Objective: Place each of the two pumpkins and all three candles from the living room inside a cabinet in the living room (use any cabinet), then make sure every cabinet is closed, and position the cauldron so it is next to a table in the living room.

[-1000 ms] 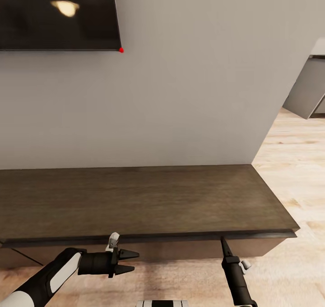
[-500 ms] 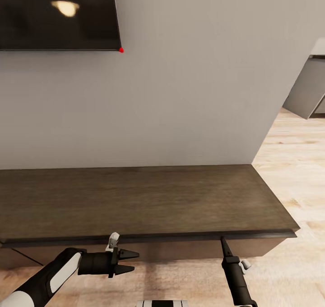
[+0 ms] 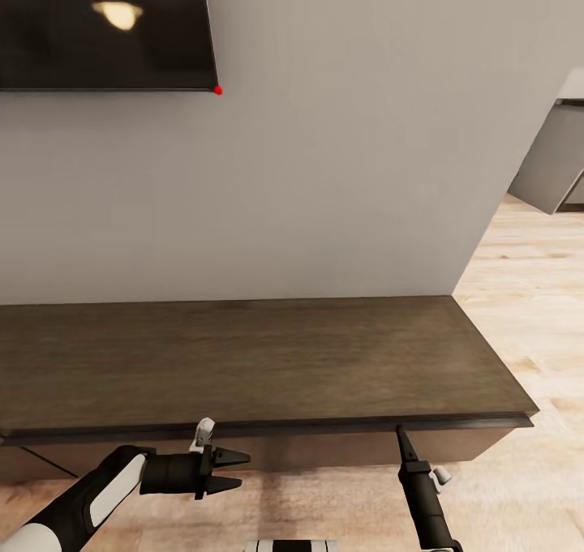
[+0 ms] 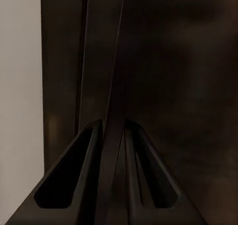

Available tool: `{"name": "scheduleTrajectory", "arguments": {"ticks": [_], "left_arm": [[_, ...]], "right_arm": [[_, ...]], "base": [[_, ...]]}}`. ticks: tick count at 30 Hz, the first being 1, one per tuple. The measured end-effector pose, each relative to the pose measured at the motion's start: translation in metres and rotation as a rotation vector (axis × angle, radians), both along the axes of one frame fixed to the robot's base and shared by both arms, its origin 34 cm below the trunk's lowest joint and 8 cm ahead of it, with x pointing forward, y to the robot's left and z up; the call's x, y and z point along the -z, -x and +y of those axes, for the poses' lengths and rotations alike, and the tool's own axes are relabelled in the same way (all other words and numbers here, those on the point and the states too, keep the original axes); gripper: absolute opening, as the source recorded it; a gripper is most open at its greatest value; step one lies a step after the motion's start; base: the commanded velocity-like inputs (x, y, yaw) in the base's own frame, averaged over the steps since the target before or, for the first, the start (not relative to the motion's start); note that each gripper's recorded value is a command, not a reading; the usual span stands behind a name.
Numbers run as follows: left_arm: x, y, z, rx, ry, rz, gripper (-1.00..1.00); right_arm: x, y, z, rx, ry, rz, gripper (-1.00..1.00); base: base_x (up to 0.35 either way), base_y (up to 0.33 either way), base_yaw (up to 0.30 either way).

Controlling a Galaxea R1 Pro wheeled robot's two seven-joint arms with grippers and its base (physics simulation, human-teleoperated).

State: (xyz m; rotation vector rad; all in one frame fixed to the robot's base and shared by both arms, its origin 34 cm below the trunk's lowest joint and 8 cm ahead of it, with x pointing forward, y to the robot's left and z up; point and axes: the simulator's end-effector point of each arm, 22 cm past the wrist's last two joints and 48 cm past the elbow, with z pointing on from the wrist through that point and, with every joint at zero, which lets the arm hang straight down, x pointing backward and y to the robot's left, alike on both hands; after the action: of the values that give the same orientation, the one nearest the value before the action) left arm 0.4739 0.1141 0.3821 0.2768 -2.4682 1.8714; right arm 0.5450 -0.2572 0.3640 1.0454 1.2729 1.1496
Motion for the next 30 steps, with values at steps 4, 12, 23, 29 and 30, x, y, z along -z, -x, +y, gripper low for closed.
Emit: {"name": "scheduleTrajectory", "arguments": {"ticks": [4, 12, 23, 29, 30], "left_arm": [[0.0, 0.0, 0.0, 0.0, 0.0, 0.0, 1.0], [0.0002, 0.0, 0.0, 0.0, 0.0, 0.0, 1.0], [0.0002, 0.0, 0.0, 0.0, 0.0, 0.0, 1.0], [0.0001, 0.0, 0.0, 0.0, 0.0, 0.0, 1.0], [0.0001, 0.0, 0.0, 0.0, 0.0, 0.0, 1.0]], "right_arm": [[0.0, 0.0, 0.0, 0.0, 0.001, 0.0, -1.0], [0.0002, -0.0005, -0.0007, 0.003, -0.001, 0.001, -1.0], [0.0002, -0.0005, -0.0022, 0.008, -0.002, 0.001, -1.0], [0.0001, -0.0006, -0.0027, 0.009, -0.003, 0.001, -1.0], [0.0002, -0.0005, -0.0028, 0.01, -0.002, 0.001, -1.0]], "base": [[-0.01, 0.0, 0.0], [-0.168, 0.0, 0.0], [-0.207, 0.0, 0.0], [-0.146, 0.0, 0.0], [-0.141, 0.0, 0.0]]}}
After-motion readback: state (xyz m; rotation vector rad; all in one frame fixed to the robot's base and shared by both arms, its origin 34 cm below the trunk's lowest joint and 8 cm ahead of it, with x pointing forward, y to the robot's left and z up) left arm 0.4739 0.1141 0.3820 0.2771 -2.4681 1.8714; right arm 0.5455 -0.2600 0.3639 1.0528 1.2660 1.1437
